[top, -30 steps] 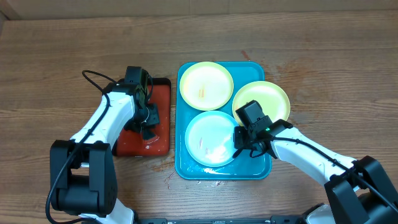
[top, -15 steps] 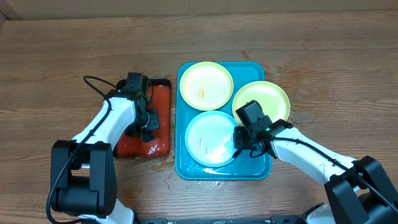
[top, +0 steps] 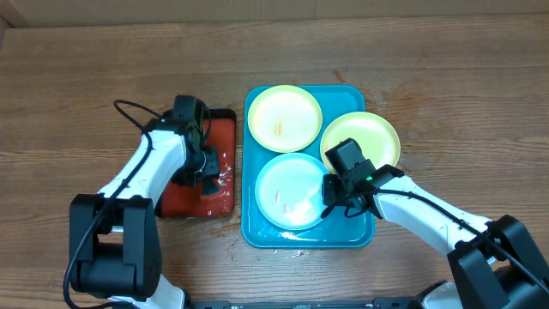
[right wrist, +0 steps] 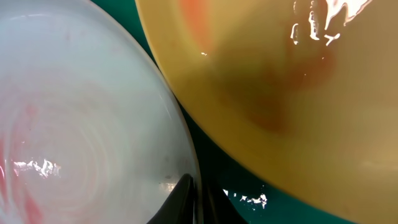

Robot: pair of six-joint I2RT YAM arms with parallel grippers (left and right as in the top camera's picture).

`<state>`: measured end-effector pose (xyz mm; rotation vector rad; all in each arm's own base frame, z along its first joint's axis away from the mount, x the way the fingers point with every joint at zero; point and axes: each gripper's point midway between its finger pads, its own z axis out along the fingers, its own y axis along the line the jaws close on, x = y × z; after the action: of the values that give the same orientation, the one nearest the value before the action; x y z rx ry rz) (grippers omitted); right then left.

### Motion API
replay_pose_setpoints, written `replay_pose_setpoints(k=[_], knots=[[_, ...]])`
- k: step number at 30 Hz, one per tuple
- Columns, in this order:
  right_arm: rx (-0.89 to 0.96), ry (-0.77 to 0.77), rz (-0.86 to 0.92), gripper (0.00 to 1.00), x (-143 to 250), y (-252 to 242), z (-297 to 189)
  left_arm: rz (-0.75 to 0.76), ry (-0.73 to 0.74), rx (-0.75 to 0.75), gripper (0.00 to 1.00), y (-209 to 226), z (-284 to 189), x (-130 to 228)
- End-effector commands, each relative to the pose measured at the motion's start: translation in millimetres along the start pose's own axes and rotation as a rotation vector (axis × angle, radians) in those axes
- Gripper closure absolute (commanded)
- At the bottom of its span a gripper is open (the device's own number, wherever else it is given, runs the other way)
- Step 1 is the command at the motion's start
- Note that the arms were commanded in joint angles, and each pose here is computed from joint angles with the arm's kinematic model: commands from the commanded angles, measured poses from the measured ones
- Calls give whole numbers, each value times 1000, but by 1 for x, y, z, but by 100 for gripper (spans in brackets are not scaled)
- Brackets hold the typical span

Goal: Clean dirty plates on tray and stack at the side
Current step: 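Carry the sponge with the left gripper over the white plate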

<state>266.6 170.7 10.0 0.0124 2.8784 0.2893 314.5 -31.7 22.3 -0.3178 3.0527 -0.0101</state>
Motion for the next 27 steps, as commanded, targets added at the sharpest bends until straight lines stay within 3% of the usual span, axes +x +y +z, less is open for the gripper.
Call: replay_pose_setpoints(k=[1,5,11,17,24,27], knots=[[8,-16,10,91,-3,-3,-1,8,4,-2,63,1,16,11],[8,-16,10,91,-3,-3,-1,1,-17,25,96,-3,24,10],[8,-16,10,91,-3,-3,-1,1,6,56,96,-9,14,9],[8,-16,11,91,-3,-3,-1,1,24,49,96,-13,-30,-5],[10,-20,90,96,-4,-3,-1,25,-97,101,96,-31,-101,-32],[3,-30,91,96,-6,-2,-1,70,-101,163,96,-56,-109,-25]])
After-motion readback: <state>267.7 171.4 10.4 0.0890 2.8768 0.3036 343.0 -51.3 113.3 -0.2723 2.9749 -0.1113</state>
